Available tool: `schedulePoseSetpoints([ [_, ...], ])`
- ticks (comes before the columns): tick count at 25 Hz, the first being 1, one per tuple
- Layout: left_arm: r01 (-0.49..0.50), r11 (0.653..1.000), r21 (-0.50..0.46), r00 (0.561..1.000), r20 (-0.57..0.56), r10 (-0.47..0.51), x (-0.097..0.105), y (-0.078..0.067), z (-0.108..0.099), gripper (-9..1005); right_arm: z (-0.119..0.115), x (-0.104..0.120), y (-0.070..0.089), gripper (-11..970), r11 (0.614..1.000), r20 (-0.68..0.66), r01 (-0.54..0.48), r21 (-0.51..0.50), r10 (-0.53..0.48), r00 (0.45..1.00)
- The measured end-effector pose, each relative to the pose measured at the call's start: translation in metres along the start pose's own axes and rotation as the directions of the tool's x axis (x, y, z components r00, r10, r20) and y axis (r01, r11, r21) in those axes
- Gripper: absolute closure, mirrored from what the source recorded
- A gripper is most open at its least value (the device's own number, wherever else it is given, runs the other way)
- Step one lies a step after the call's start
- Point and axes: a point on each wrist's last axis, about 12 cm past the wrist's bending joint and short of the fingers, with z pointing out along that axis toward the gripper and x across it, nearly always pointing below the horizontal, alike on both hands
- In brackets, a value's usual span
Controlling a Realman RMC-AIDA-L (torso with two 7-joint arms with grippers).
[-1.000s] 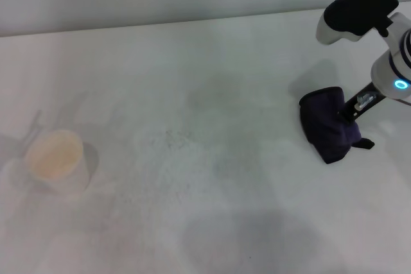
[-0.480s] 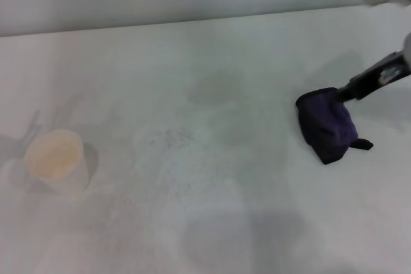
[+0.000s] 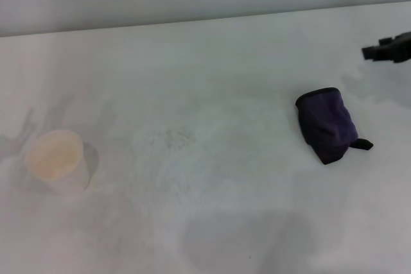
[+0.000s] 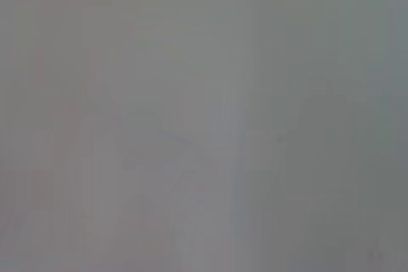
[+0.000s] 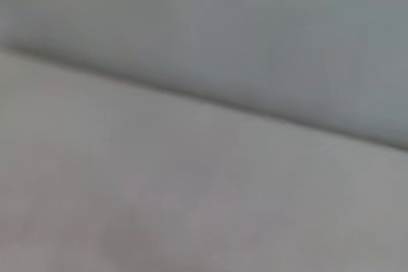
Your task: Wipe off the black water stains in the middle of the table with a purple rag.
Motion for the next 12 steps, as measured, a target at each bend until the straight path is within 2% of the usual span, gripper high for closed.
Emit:
schedulePoseSetpoints([
  [6, 0.009, 1.000, 0.002, 1.000, -0.017, -0.009, 0.002, -0.002, 0.008, 111, 0.001, 0.027, -0.029, 512, 0.998, 0.139, -0.062, 0.018, 0.059, 0.989],
  [12, 0.009, 1.000, 0.001, 1.000, -0.023, -0.009, 0.003, -0.002, 0.009, 110, 0.001, 0.056, -0.042, 512, 0.990, 0.343, -0.140, 0.026, 0.122, 0.931],
])
